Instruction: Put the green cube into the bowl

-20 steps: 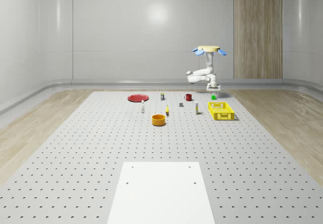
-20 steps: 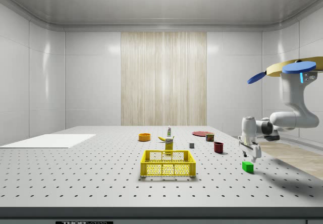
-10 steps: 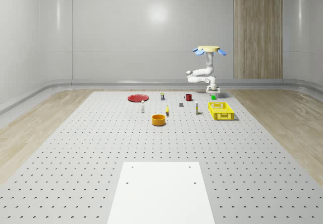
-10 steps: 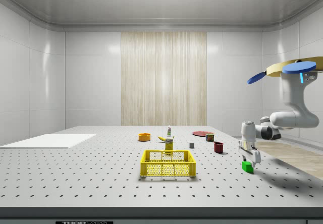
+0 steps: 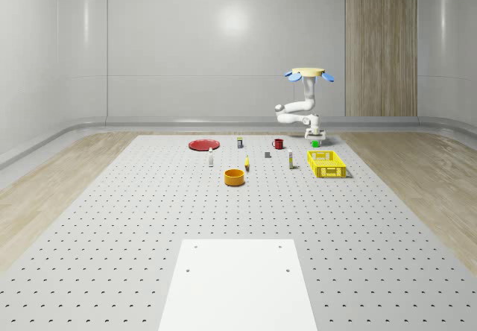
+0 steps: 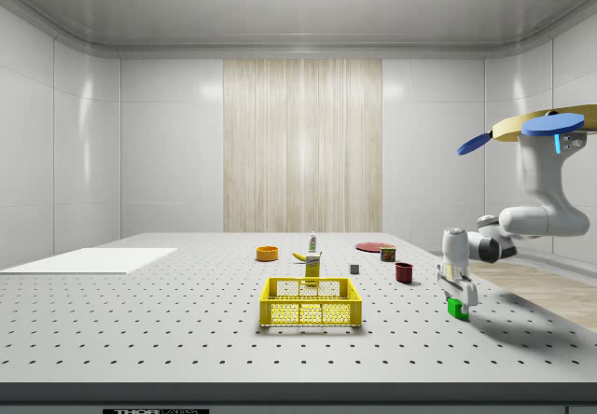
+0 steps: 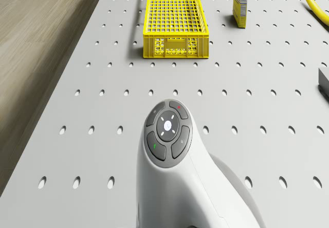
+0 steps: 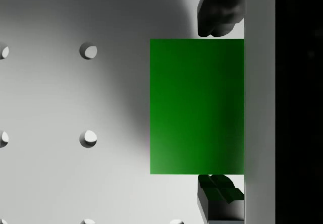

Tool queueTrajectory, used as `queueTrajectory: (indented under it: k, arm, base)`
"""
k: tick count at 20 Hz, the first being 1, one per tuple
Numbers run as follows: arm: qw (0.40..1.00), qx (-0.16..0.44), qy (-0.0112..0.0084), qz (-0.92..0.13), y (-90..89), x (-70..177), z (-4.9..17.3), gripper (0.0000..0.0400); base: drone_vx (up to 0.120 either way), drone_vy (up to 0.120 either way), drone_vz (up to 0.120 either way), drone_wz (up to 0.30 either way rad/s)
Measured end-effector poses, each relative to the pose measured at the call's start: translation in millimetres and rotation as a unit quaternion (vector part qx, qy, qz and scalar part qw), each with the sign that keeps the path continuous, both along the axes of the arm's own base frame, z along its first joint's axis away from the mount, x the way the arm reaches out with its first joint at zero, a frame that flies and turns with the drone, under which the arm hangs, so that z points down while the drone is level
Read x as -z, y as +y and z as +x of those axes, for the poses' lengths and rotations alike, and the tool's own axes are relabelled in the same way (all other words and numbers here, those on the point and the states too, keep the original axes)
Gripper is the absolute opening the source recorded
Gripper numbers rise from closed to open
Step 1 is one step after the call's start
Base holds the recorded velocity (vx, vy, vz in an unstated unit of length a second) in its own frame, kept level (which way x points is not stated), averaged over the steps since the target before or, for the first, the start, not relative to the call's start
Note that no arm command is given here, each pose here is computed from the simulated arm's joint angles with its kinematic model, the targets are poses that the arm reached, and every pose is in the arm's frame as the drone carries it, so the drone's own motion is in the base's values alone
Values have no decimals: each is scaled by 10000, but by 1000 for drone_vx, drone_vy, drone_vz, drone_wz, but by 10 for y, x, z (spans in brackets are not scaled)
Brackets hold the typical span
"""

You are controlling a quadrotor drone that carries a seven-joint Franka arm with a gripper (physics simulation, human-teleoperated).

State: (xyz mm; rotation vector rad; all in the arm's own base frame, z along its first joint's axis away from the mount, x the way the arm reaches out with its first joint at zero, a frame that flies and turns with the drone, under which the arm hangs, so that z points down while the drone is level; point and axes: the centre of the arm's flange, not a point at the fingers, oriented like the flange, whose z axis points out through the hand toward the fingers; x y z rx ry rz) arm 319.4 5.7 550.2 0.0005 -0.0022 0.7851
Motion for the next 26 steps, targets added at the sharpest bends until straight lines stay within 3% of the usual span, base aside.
queueTrajectory:
  k: [3,6,11,16,19,26]
  arm:
    - [10000,0,0,0,1,-13,-13,400]
    - [10000,0,0,0,2,-20,-20,321]
    - [10000,-1,0,0,2,-24,-25,270]
    - [10000,-1,0,0,2,75,-26,256]
    - [10000,-1,0,0,2,185,-27,253]
    - [10000,5,1,2,2,316,-27,251]
  base:
    - [0,0,0,0]
    - [0,0,0,0]
    - [0,0,0,0]
    - [0,0,0,0]
    - [13,-13,120,0]
    - [120,-120,120,0]
